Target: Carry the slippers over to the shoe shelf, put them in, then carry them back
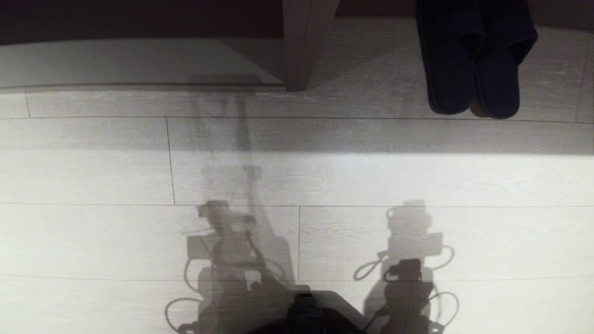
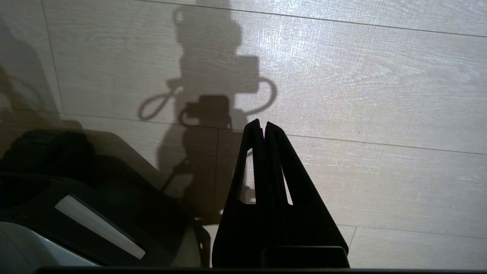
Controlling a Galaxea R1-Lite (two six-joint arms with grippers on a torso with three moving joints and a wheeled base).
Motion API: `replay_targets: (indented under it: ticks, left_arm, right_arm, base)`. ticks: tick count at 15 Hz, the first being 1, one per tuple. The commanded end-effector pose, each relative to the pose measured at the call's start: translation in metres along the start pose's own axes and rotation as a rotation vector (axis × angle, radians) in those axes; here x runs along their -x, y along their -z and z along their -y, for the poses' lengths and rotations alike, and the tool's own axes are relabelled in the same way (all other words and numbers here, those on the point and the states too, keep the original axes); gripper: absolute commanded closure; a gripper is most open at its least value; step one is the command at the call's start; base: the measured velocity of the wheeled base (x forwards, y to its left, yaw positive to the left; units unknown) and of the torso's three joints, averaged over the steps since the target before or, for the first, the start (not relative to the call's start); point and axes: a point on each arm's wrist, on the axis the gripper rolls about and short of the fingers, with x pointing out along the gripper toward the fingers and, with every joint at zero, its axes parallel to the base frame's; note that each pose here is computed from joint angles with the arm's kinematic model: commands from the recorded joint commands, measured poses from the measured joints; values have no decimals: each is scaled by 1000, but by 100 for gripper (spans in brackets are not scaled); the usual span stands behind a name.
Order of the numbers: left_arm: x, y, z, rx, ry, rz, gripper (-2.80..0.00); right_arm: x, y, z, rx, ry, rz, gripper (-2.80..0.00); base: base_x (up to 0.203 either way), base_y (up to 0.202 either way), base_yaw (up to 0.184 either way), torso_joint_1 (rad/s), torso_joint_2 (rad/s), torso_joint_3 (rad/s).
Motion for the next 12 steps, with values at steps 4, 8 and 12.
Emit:
replay_targets:
  ticks: [4,8,12]
  left_arm:
    - [0,0,0,1,-1,0,0]
    - [0,0,0,2,-2,1,0]
    - [0,0,0,2,-2,-1,0]
  right_arm:
    - [0,0,0,1,-1,-5,0]
    - [0,0,0,1,-1,-5,0]
    - [0,0,0,1,-1,-5,0]
  base:
    - [0,0,0,0,0,0]
    - [0,0,0,0,0,0]
    - [0,0,0,-1,1,11]
